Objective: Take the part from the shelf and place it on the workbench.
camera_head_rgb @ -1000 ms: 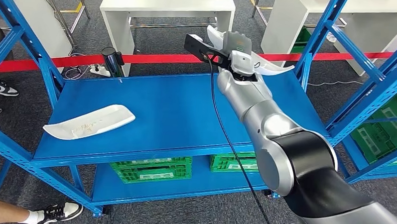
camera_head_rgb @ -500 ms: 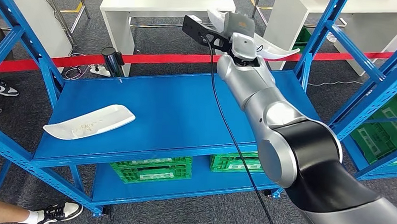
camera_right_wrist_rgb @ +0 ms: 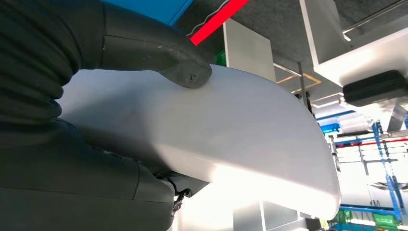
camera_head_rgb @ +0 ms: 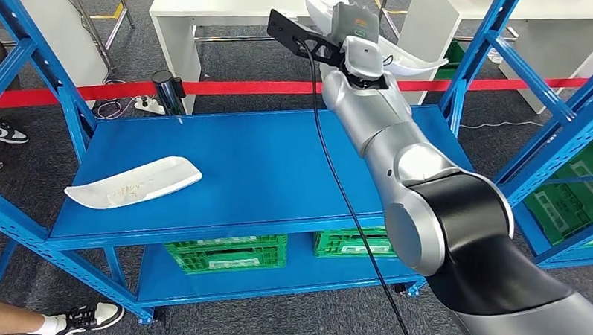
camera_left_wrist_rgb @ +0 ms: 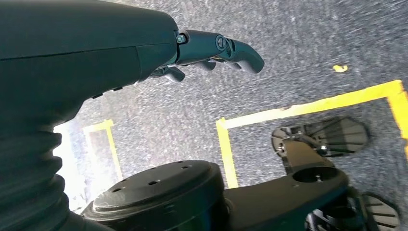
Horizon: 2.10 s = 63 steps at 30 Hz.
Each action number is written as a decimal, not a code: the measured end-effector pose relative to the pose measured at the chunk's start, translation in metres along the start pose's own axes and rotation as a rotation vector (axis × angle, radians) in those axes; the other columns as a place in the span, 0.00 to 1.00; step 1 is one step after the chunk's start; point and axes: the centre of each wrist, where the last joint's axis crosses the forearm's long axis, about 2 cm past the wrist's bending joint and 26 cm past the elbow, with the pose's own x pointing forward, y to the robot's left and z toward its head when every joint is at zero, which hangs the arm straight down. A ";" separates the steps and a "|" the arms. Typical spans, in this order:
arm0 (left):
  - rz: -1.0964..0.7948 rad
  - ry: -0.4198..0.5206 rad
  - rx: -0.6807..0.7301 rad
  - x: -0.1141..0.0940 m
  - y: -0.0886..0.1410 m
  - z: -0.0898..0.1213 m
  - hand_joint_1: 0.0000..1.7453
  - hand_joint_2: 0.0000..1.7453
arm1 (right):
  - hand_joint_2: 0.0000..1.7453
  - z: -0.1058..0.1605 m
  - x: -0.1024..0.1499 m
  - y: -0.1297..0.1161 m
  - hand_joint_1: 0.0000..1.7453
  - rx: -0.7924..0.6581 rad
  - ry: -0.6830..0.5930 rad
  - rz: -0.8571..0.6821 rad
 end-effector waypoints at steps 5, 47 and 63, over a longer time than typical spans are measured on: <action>-0.026 -0.087 -0.003 0.001 -0.001 0.000 0.00 1.00 | 1.00 0.000 0.002 -0.001 0.90 -0.002 -0.007 0.000; -0.053 -0.122 -0.008 0.001 -0.003 0.000 0.00 1.00 | 1.00 0.002 0.005 0.006 0.90 0.018 -0.020 -0.001; -0.062 -0.125 -0.002 0.004 0.000 0.000 0.00 1.00 | 1.00 0.001 0.005 0.003 0.90 0.011 -0.020 -0.005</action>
